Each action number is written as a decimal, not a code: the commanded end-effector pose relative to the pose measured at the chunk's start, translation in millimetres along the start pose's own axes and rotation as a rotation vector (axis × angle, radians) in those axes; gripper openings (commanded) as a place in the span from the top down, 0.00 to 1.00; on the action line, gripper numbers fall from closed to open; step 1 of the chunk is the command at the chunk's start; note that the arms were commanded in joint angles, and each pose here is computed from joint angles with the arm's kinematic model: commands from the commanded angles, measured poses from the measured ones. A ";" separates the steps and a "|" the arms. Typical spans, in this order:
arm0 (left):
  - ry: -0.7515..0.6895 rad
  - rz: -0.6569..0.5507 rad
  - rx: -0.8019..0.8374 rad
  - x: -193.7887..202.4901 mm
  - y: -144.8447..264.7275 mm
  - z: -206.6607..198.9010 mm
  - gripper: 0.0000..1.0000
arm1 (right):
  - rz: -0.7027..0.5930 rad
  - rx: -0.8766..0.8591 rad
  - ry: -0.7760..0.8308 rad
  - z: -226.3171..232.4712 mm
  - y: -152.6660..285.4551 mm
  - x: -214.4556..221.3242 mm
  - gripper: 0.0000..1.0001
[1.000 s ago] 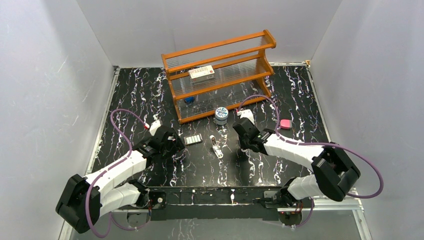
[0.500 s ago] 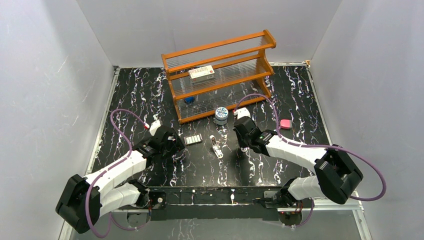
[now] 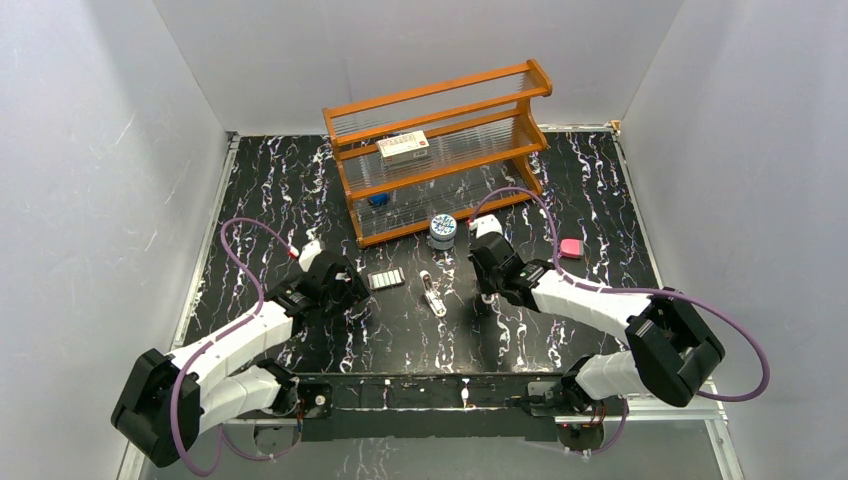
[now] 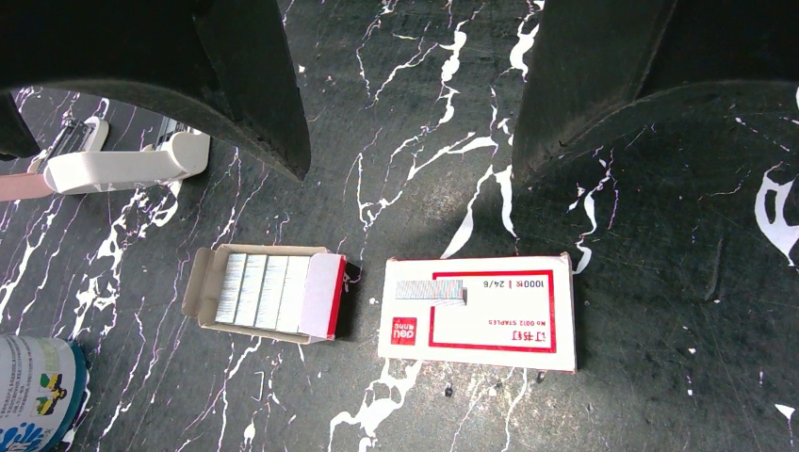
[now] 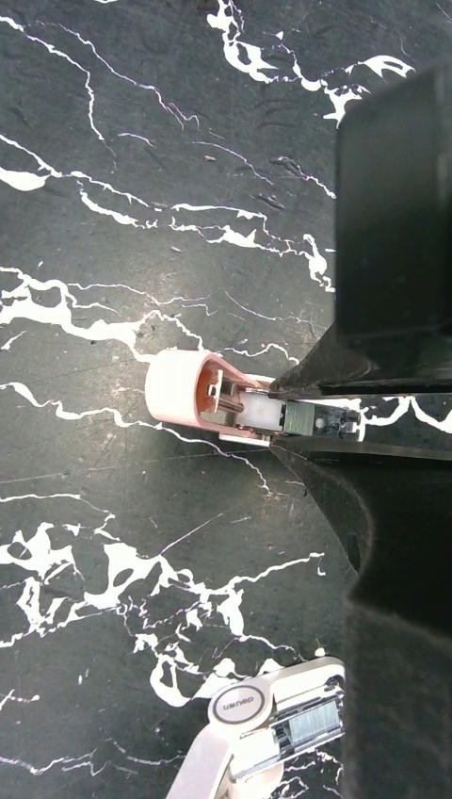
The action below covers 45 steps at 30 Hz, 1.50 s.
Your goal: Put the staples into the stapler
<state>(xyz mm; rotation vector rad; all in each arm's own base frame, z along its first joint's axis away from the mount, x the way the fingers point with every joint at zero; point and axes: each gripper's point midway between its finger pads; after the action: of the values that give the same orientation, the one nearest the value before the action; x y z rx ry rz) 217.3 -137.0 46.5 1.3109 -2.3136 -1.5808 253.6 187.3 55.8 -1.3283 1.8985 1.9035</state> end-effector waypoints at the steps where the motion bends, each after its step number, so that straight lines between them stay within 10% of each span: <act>1: 0.011 -0.021 0.016 -7.6 4.4 -8.9 0.24 | -0.017 0.001 -0.005 -1.2 -3.9 -0.6 0.72; 45: 0.011 -0.016 0.009 -5.7 3.9 -5.4 0.24 | 0.012 -0.021 -0.044 3.6 -6.6 8.4 0.71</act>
<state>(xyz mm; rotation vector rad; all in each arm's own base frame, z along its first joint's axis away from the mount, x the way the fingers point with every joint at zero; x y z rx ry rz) 217.3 -137.1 46.5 1.3126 -2.3117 -1.5773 245.4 185.8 42.0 -1.2871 1.8998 1.9658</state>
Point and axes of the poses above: each gripper's point midway between its finger pads, its own y axis back along the fingers, its own z axis along the line the jaws close on, x = y × z, and after that the axes turned 11 degrees about y, right-handed
